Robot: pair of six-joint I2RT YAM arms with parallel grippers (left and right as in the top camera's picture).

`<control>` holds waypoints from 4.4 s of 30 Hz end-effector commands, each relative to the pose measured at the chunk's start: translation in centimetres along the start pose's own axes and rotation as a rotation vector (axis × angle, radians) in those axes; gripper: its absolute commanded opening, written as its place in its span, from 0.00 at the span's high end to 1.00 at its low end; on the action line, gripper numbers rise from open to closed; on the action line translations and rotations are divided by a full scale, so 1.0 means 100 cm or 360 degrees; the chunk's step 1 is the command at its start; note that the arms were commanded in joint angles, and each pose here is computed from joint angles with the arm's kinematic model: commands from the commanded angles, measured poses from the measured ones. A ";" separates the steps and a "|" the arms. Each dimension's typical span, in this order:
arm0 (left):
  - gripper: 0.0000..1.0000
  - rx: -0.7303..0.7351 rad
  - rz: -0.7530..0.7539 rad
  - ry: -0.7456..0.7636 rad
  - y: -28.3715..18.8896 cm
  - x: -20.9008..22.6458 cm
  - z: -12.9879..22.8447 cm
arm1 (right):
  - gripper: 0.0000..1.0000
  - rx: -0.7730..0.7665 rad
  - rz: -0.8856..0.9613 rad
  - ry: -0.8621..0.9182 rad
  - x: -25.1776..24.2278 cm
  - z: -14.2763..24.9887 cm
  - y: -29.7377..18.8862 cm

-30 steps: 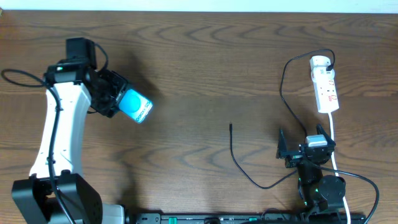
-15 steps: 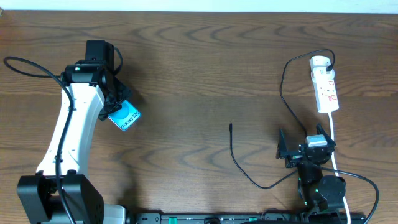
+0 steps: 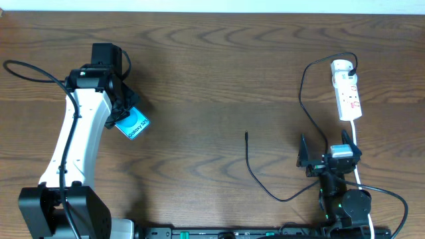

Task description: Plug charger to phone and switch on socket

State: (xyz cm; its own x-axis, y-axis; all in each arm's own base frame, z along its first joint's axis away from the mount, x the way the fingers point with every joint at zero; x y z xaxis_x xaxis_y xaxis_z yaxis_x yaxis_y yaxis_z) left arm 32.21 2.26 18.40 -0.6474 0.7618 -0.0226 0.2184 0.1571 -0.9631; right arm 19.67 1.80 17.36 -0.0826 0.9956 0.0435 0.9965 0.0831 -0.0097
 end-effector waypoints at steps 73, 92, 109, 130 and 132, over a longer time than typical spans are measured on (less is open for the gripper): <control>0.93 -0.0003 0.0089 -0.0153 -0.004 -0.007 0.000 | 0.01 0.1559 -0.0956 0.0610 0.146 -0.042 0.171; 0.93 0.0046 0.0186 -0.0376 -0.005 -0.016 0.001 | 0.01 0.1651 -0.2229 0.1185 0.208 0.011 0.189; 0.93 0.0389 0.0401 -0.0870 -0.011 -0.037 0.018 | 0.01 0.1626 -0.2359 0.1013 0.276 0.026 0.175; 0.93 0.0577 0.0476 -0.0994 -0.016 -0.047 0.028 | 0.01 0.1698 -0.2341 0.1024 0.295 0.028 0.165; 0.93 0.0579 0.0472 -0.0994 -0.016 -0.046 0.029 | 0.01 0.1743 -0.2311 0.1052 0.300 0.029 0.163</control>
State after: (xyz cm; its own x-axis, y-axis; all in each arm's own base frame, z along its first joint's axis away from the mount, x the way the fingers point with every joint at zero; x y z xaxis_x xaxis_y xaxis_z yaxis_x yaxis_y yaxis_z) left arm 32.90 -3.07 18.72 -0.9173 0.2361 -0.3208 0.2525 -0.2781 -0.9267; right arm 33.64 32.22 15.15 -0.4502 -0.0009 0.8929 -0.2724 0.9525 -0.1364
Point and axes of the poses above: each gripper's point midway between its finger pads, its own y axis out along the fingers, its own x axis along the line the jaws close on, z = x × y, the point moved 5 cm from there along -y, back along the fingers, and after that the axes turned 8 degrees about y, right-handed, at the moved point
